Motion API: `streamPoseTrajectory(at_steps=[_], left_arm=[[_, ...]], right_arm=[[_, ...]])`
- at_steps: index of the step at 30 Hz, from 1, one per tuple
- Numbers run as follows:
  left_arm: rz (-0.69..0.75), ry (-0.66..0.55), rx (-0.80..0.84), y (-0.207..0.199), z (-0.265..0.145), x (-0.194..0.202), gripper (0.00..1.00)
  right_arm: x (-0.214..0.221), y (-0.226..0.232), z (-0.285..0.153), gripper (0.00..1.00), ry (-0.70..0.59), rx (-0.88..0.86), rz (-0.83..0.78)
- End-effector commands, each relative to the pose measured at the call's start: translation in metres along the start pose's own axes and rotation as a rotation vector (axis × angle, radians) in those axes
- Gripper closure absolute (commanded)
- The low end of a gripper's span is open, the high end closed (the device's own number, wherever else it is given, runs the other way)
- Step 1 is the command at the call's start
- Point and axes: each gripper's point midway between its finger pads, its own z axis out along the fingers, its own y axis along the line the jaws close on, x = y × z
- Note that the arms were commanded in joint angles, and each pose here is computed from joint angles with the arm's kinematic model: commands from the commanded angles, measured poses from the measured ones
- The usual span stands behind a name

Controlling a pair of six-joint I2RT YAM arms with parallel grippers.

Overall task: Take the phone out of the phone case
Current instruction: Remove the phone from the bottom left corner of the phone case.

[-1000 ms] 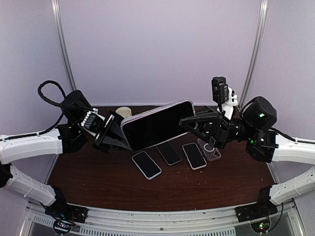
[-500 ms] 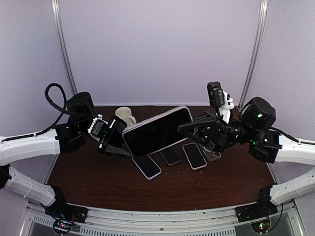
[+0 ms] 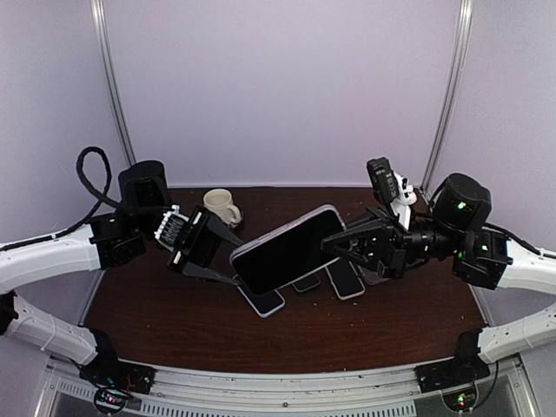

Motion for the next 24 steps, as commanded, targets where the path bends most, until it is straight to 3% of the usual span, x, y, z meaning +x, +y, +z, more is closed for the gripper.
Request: streamPoseTrajectory(at_steps=[1, 10, 24], left_arm=[[0.006, -0.046, 0.022, 0.0040, -0.0003, -0.0172, 0.51], [-0.027, -0.063, 0.040, 0.0024, 0.0000, -0.0198, 0.49], [-0.028, -0.061, 0.024, 0.0070, 0.0022, -0.0147, 0.64]], right_arm=[[-0.0312, 0.0106, -0.0060, 1.00, -0.081, -0.003, -0.084], [-0.0350, 0.0070, -0.0086, 1.00, -0.090, 0.033, -0.145], [-0.0315, 0.0100, -0.0064, 1.00, -0.080, 0.003, -0.136]])
